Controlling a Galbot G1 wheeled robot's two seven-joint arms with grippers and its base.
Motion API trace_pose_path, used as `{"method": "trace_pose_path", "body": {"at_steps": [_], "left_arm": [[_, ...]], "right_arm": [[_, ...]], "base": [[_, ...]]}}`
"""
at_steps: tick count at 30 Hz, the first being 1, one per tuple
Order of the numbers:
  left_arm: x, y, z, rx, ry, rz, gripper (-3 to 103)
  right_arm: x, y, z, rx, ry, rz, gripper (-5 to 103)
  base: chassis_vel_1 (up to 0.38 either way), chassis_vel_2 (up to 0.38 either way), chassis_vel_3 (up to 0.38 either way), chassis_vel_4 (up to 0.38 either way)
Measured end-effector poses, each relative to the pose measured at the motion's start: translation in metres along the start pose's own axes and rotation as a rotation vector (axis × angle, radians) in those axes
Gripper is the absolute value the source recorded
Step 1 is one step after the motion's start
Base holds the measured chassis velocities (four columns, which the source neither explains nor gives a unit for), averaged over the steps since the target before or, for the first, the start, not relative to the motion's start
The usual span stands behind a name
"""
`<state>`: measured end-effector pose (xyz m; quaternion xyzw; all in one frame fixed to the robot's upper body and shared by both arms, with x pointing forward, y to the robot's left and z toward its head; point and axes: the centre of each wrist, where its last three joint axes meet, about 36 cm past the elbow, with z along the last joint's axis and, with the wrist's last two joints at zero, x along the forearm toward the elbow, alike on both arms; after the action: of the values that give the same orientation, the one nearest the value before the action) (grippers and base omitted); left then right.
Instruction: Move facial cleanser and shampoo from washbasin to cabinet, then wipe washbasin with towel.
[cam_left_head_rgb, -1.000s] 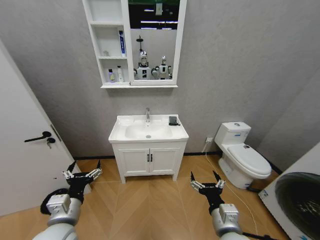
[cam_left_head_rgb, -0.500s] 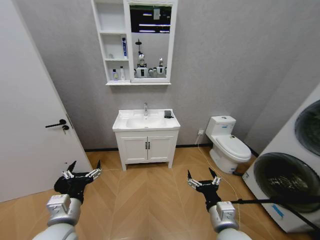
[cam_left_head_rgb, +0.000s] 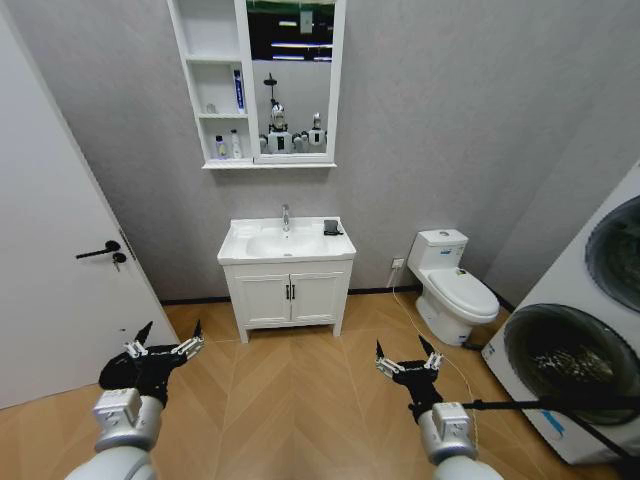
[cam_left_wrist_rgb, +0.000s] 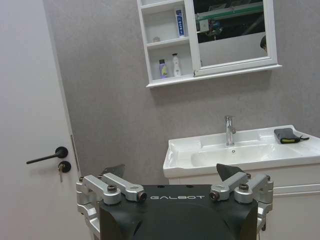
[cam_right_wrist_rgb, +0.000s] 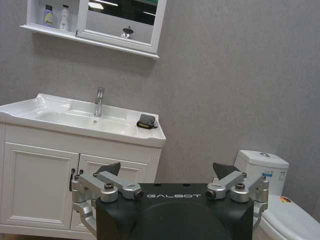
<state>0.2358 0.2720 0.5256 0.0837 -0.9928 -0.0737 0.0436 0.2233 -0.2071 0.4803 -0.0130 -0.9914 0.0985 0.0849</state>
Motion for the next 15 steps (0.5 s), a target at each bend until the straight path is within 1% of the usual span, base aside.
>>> {"method": "trace_pose_path", "body": {"at_steps": [4, 11, 15], "left_arm": [[0.0, 0.0, 0.0, 0.0, 0.0, 0.0, 100], [0.0, 0.0, 0.0, 0.0, 0.0, 0.0, 100], [0.0, 0.0, 0.0, 0.0, 0.0, 0.0, 100]], "right_arm": [[0.0, 0.0, 0.0, 0.0, 0.0, 0.0, 100], [0.0001, 0.0, 0.0, 0.0, 0.001, 0.001, 100], [0.0001, 0.0, 0.0, 0.0, 0.001, 0.001, 100]], "base": [[0.0, 0.0, 0.0, 0.0], [0.043, 0.054, 0.065, 0.043], [0.013, 0.008, 0.006, 0.008]]}}
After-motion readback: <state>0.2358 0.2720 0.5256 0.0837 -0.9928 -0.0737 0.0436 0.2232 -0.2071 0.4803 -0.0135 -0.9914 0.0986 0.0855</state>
